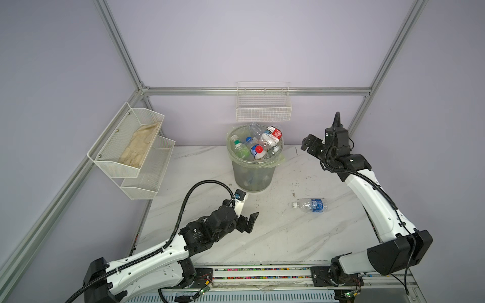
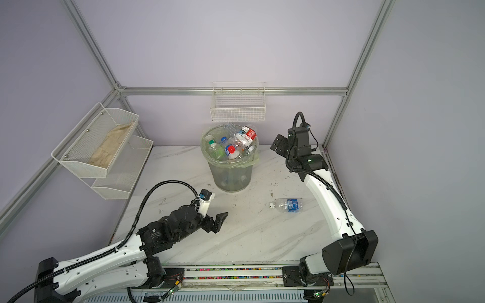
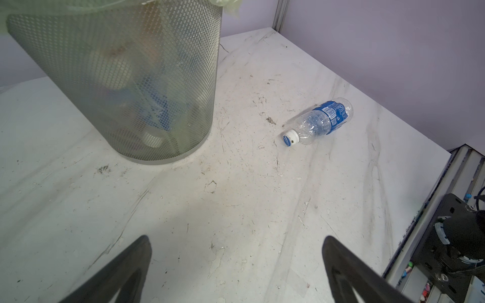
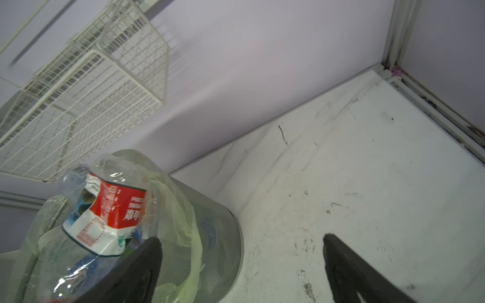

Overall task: Throw the plastic bottles in the bin
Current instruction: Pick up the plastic bottle from the middle-right of the table.

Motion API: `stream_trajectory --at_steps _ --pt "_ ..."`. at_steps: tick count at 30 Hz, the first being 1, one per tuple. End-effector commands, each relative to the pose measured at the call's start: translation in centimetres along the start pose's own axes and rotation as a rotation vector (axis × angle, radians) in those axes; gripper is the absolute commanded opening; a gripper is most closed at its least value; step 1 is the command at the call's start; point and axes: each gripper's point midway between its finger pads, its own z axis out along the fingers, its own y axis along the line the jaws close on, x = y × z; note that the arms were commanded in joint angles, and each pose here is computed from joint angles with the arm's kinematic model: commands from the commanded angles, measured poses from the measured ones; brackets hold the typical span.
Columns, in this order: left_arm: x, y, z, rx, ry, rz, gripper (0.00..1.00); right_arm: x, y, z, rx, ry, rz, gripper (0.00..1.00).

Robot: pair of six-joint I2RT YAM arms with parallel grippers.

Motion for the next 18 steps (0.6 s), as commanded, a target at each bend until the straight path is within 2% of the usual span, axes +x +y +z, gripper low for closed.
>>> stream_trajectory --at_steps 1,6,12,15,18 --pt "-6.3 -2.0 -1.1 0.042 -0.157 0.008 1.0 1.1 -3.0 -0.4 0.095 0.044 0.102 0.97" --pt "-5.9 -2.8 -0.3 0.045 -0.148 0.021 1.0 4.0 -8.0 0.5 0.342 0.109 0.243 0.98" --pt "-5.5 -2.9 -0.1 0.044 -0.153 0.012 1.0 10.0 -11.8 1.4 0.567 0.297 0.341 0.97" --pt "-5.3 -2.8 -0.2 0.04 -0.152 0.011 1.0 12.6 -11.6 2.3 0.527 0.385 0.369 0.97" --pt "-5.1 -2.6 -0.5 0.038 -0.158 0.008 1.0 14.7 -12.5 2.3 0.565 0.43 0.441 0.97"
